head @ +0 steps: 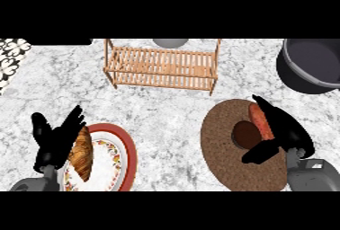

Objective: Pick the cupcake from the placemat and place it in the tiered shelf

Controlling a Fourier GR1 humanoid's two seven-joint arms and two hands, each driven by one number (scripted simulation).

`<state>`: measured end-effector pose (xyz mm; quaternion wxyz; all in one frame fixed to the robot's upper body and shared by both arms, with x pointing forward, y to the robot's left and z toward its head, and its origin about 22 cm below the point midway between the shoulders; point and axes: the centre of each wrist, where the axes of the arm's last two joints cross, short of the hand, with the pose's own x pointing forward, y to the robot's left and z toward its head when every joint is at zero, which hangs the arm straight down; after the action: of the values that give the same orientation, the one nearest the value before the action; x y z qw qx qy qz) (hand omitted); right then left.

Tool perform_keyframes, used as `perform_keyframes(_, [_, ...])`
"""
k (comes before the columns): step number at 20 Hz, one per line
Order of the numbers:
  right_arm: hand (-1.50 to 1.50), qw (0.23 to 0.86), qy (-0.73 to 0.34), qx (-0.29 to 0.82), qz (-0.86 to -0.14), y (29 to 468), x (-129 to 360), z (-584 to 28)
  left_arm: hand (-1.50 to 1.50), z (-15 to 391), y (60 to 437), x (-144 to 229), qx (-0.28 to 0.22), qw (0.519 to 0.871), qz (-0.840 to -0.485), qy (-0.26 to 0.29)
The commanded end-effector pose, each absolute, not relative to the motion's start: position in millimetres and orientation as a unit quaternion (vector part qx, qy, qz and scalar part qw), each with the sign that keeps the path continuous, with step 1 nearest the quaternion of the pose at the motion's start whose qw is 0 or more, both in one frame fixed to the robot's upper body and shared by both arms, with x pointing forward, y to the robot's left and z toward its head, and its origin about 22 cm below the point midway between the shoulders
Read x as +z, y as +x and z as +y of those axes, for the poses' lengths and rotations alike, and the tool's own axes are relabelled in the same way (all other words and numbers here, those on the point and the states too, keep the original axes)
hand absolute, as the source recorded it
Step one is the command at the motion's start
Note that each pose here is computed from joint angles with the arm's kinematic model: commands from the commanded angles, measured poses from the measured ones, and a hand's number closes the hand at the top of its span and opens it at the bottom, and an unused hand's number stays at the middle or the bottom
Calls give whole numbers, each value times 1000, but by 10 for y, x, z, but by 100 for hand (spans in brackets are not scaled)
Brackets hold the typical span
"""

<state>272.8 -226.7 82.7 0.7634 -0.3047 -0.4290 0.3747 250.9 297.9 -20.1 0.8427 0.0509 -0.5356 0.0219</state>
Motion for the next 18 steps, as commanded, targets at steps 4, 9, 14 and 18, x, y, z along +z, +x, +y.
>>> perform_keyframes(4, [-150,758,-332,380,-413,2711,459,-2327,0,2970,2389,-389,22,849,-526,45])
perform_keyframes(9, [-150,755,-354,379,-402,2876,287,-2329,0,2797,2632,-246,15,846,-530,45])
perform_keyframes(14, [-150,747,-350,366,-430,2788,213,-2263,0,2945,2545,-129,21,847,-528,49])
perform_keyframes(18, [-150,746,-344,369,-435,2966,-52,-2176,0,2971,2592,-193,19,850,-525,42])
